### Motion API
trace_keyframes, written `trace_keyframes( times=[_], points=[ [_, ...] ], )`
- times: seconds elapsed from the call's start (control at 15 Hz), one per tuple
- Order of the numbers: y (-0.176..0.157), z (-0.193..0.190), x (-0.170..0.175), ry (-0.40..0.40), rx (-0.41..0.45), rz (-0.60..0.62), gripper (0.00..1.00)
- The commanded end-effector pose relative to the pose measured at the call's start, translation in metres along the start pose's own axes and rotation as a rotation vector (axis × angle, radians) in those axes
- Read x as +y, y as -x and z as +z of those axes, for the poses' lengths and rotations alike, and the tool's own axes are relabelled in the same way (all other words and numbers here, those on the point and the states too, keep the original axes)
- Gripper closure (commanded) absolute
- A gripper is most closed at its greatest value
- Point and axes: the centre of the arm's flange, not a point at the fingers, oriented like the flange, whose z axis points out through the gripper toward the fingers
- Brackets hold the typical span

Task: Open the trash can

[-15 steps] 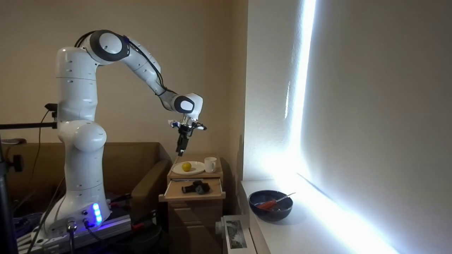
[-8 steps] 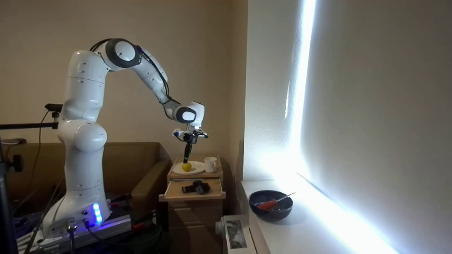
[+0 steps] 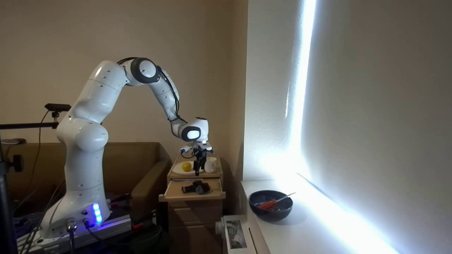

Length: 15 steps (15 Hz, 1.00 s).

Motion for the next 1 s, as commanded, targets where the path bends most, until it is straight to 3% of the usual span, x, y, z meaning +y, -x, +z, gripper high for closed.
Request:
trace_keyframes(
  times=[0.0,0.07,0.13,0.4,0.93],
  points=[
    [-0.011,0.028,-0.002,0.029,-0.034,0.108,0.00],
    [-0.011,0.028,0.001,0.030,-0.076,0.116,0.00],
    [-0.005,0.024,0.005,0.029,-0.023,0.083,0.00],
    [-0.007,0.036,0.001,0.051,-0.036,0.113,0.00],
    [-0.037,0.119,0.003,-0.006,-0.034,0.391,0.00]
  ],
)
